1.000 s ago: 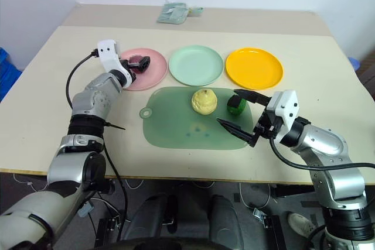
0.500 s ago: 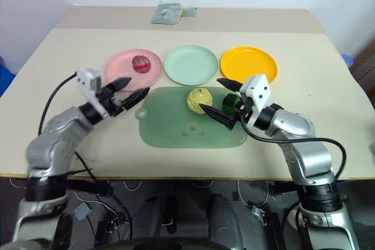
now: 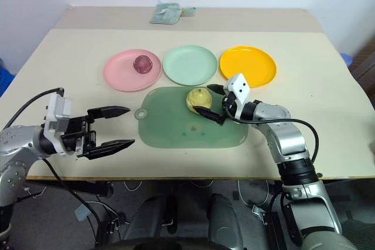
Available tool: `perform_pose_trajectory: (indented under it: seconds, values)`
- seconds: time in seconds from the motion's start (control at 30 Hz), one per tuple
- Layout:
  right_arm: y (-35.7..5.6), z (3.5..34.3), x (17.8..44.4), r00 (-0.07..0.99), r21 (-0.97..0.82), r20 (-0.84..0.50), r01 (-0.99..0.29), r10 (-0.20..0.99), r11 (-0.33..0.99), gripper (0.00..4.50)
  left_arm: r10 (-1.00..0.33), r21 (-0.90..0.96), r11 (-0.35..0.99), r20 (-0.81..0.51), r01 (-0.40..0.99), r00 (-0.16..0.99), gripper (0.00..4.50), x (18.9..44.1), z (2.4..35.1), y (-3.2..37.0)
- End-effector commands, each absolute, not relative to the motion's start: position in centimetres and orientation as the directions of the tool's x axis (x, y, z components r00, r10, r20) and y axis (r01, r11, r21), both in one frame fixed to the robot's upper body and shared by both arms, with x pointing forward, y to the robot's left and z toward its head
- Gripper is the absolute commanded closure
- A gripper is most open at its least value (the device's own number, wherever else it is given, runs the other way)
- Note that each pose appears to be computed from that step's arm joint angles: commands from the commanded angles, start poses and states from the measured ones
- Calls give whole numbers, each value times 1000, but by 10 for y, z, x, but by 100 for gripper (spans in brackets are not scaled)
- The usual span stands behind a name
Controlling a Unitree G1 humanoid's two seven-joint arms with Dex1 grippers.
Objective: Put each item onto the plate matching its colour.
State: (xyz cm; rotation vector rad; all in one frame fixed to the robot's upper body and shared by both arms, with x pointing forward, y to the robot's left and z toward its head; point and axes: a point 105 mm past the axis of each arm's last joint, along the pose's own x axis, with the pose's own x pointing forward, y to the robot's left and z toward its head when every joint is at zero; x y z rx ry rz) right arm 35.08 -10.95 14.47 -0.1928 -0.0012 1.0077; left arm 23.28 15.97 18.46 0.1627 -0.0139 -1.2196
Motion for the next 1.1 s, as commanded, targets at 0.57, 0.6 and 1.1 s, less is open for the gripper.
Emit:
perform_pose_trajectory:
  seconds: [0.57, 0.6, 1.1]
  values:
    - [-130, 209, 410, 672, -285, 102, -687, 734, 668, 161, -918, 197, 385, -18, 901, 396, 0, 228, 191, 161]
    - [-139, 216, 422, 715, -292, 118, -638, 689, 713, 161, -917, 199, 388, -14, 900, 399, 0, 229, 191, 161]
    - [-211, 199, 473, 966, -231, -25, -255, 256, 939, 3, -906, 205, 417, 12, 885, 424, 0, 226, 190, 155]
